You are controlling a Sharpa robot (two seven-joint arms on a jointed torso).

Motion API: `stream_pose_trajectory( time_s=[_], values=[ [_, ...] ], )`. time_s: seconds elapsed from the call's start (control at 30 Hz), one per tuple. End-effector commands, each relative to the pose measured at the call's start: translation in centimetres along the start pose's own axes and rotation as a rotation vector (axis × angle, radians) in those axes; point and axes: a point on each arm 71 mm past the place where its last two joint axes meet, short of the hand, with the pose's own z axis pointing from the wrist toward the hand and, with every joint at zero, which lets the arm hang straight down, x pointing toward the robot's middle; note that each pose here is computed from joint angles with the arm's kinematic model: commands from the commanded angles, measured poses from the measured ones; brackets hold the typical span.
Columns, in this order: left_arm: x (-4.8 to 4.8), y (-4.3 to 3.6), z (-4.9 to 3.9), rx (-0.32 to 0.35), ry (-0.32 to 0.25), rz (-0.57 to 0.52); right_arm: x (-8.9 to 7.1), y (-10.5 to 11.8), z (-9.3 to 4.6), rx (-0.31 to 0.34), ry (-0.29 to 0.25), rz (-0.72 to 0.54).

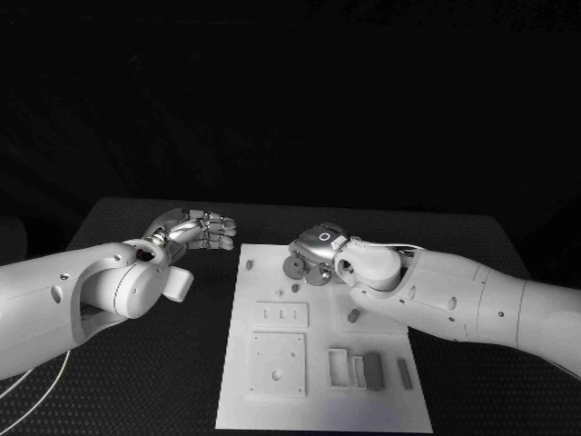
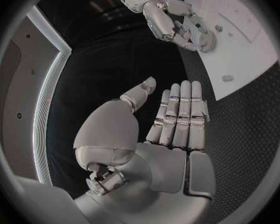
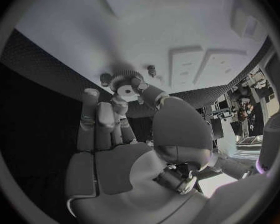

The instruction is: Assemble the parts on the task board

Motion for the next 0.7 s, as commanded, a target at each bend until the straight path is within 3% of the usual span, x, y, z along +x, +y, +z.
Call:
stream_pose_trajectory(
  time_s=[0.03, 0.7],
  values=[
    [0.16, -0.19, 0.0, 0.011, 0.009, 0.002, 0.85, 0.09, -0.2, 0.003, 0.046, -0.001],
    [0.16, -0.19, -0.04, 0.011, 0.01, 0.001, 0.85, 0.21, -0.24, -0.004, 0.05, 0.004]
  ],
)
